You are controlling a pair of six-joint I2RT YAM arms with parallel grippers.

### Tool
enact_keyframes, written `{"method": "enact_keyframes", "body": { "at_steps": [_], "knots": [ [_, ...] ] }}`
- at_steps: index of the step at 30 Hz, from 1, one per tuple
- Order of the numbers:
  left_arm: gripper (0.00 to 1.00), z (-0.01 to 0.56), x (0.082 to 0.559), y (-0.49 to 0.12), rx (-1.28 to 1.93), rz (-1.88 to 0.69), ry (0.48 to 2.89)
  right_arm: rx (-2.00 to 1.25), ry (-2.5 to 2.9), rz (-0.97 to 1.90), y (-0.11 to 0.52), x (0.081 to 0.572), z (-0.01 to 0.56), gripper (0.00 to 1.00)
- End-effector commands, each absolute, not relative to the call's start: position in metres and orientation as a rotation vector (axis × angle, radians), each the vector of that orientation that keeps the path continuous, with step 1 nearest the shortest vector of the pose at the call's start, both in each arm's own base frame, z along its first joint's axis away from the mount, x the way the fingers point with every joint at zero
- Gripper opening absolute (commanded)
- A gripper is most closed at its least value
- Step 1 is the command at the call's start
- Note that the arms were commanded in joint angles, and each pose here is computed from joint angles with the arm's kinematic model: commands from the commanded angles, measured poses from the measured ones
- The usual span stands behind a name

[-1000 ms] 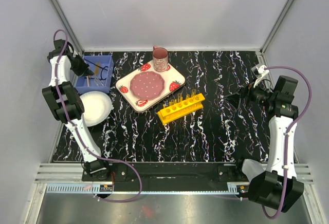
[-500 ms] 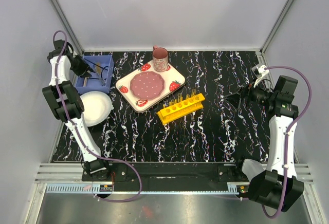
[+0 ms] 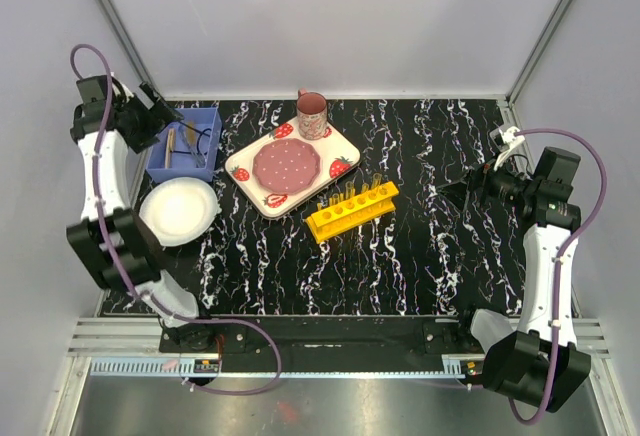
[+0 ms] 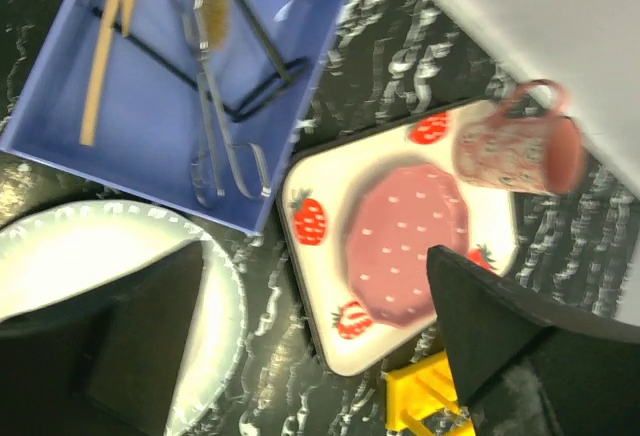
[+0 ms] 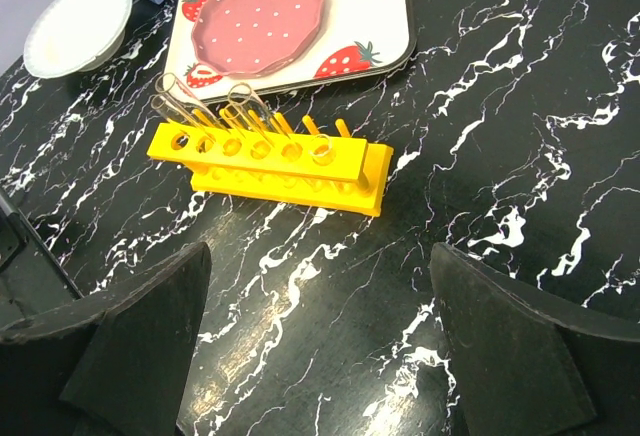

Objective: Organize the chemistry lab equipment

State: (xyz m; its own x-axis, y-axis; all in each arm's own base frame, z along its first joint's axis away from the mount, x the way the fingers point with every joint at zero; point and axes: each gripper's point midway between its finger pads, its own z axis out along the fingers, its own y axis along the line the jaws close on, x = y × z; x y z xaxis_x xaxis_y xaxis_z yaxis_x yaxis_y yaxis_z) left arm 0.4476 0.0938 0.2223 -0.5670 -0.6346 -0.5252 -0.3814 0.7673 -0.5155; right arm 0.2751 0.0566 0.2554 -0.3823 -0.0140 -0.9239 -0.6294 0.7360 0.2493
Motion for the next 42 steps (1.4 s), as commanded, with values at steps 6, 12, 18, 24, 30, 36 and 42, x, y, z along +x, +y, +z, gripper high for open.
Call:
{"method": "enact_keyframes", "body": {
  "at_steps": [6, 12, 18, 24, 30, 36, 42],
  "knots": [
    [0.99, 0.317, 0.382, 0.017, -0.398, -0.620, 1.928, -0.560, 1.833, 0.585, 0.048, 0.274, 0.293, 0.98],
    [0.99, 0.338, 0.326, -0.052, -0.113, -0.679, 1.905, -0.713, 1.794, 0.594, 0.062, 0.246, 0.312, 1.00],
    [0.99, 0.341, 0.267, -0.087, 0.047, -0.702, 1.858, -0.734, 1.827, 0.666, 0.073, 0.223, 0.318, 1.00],
    [0.99, 0.353, 0.230, -0.092, 0.011, -0.731, 1.759, -0.534, 1.891, 0.583, 0.061, 0.228, 0.348, 1.00],
    [0.99, 0.372, 0.202, -0.094, 0.046, -0.716, 1.676, -0.253, 1.858, 0.469, 0.043, 0.236, 0.388, 1.00],
    [0.99, 0.376, 0.192, -0.090, 0.044, -0.671, 1.680, 0.008, 1.750, 0.280, 0.013, 0.234, 0.421, 1.00],
    [0.99, 0.386, 0.182, -0.102, 0.087, -0.741, 1.670, 0.061, 1.697, 0.155, -0.003, 0.223, 0.436, 1.00]
  ]
}}
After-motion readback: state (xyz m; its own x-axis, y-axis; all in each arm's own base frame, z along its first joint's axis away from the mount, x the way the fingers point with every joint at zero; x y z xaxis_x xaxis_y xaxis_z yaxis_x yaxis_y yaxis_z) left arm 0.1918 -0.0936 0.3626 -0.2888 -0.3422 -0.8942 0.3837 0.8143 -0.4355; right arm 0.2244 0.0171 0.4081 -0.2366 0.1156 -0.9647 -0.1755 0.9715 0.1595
